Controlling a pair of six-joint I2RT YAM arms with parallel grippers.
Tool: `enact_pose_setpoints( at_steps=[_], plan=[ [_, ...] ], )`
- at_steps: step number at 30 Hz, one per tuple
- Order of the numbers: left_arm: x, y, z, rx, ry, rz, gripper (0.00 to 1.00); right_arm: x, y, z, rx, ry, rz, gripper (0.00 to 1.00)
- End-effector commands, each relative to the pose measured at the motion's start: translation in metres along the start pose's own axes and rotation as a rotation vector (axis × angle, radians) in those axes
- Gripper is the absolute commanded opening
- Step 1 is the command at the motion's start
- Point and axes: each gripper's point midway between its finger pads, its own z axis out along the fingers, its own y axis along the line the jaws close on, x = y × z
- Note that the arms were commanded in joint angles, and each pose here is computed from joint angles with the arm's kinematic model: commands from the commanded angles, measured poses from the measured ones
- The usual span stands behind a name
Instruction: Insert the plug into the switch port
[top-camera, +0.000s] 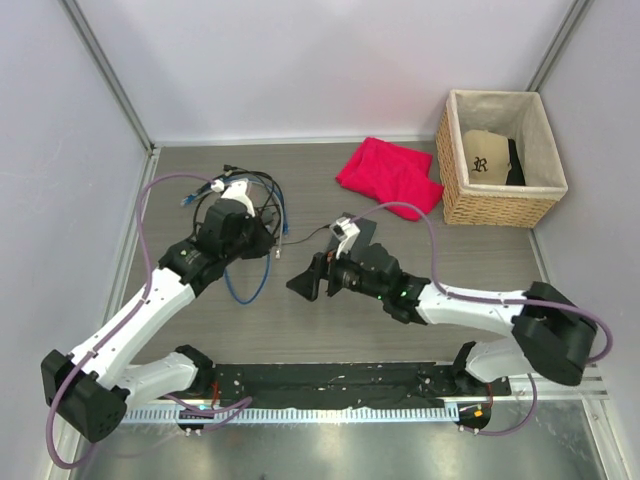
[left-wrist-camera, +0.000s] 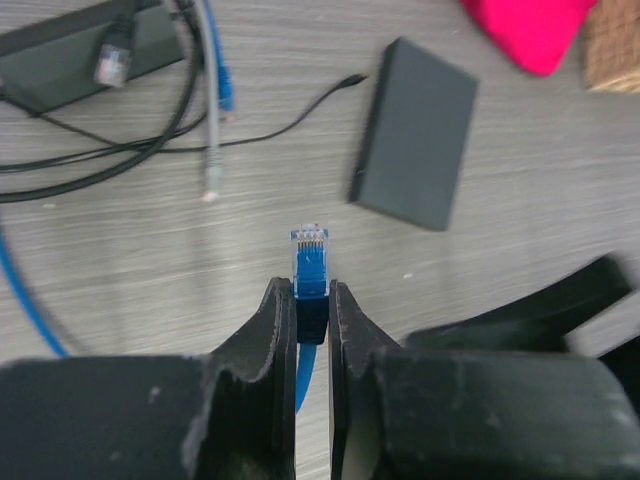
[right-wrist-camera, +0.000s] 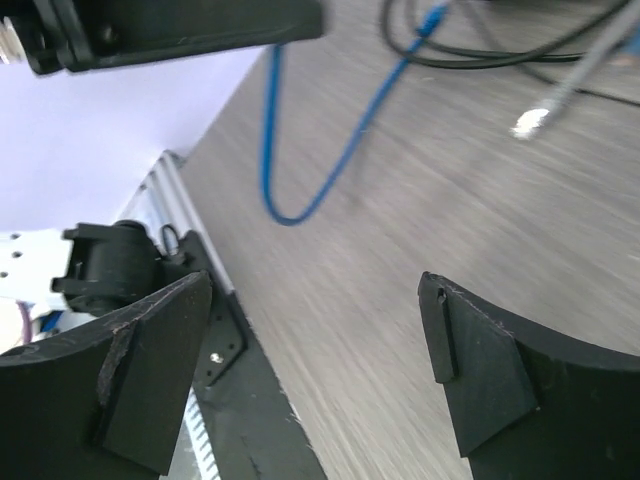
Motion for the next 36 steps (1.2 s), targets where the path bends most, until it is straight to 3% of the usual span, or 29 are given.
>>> enact_pose_setpoints(
  at_steps=[1,6,9,14,15,17,18,20,21,23,24,25,27,31,36],
  plan=[
    [-0.027,-0.042,-0.001,0.112,-0.089,-0.132,0.0,-0.019,0.043,0.021,-0.18,-0.13,0.004,0.88],
    [-0.02,-0.061,-0.002,0.135,-0.089,-0.136,0.01,-0.017,0.041,0.043,-0.179,-0.158,-0.019,0.77],
    [-0.02,-0.066,-0.004,0.142,-0.099,-0.139,0.01,-0.014,0.034,0.054,-0.165,-0.17,-0.028,0.63],
    [-0.022,-0.069,-0.006,0.15,-0.109,-0.142,0.03,-0.011,0.037,0.055,-0.192,-0.165,-0.043,0.24],
    [-0.022,-0.068,-0.006,0.15,-0.113,-0.141,0.04,-0.01,0.038,0.053,-0.198,-0.158,-0.047,0.11],
    [-0.024,-0.069,-0.007,0.155,-0.124,-0.138,0.08,-0.008,0.038,0.047,-0.196,-0.148,-0.059,0.01],
    [-0.027,-0.068,-0.008,0.155,-0.139,-0.121,0.21,-0.012,0.042,0.04,-0.199,-0.144,-0.062,0.01],
    [-0.034,-0.066,-0.013,0.151,-0.168,-0.096,0.35,-0.012,0.04,0.029,-0.174,-0.12,-0.074,0.01],
    [-0.037,-0.06,-0.015,0.124,-0.188,-0.059,0.48,0.001,0.026,0.025,-0.113,-0.049,-0.084,0.01],
    [-0.05,-0.054,-0.023,0.091,-0.231,-0.032,0.66,-0.015,0.028,0.005,-0.071,-0.037,-0.097,0.01],
    [-0.054,-0.05,-0.029,0.074,-0.251,-0.017,0.81,0.001,0.004,-0.005,0.036,0.066,-0.103,0.01],
    [-0.064,-0.044,-0.035,0.041,-0.289,0.015,0.86,-0.018,0.009,-0.019,0.052,0.046,-0.117,0.01],
    [-0.073,-0.036,-0.043,0.007,-0.325,0.041,0.96,-0.012,-0.021,-0.047,0.18,0.153,-0.109,0.01],
    [-0.085,-0.022,-0.052,-0.056,-0.371,0.077,1.0,-0.051,-0.039,-0.095,0.248,0.118,-0.044,0.01],
    [-0.062,-0.008,-0.036,-0.091,-0.328,0.083,1.0,-0.071,-0.043,-0.116,0.274,0.184,-0.019,0.01]
  ],
)
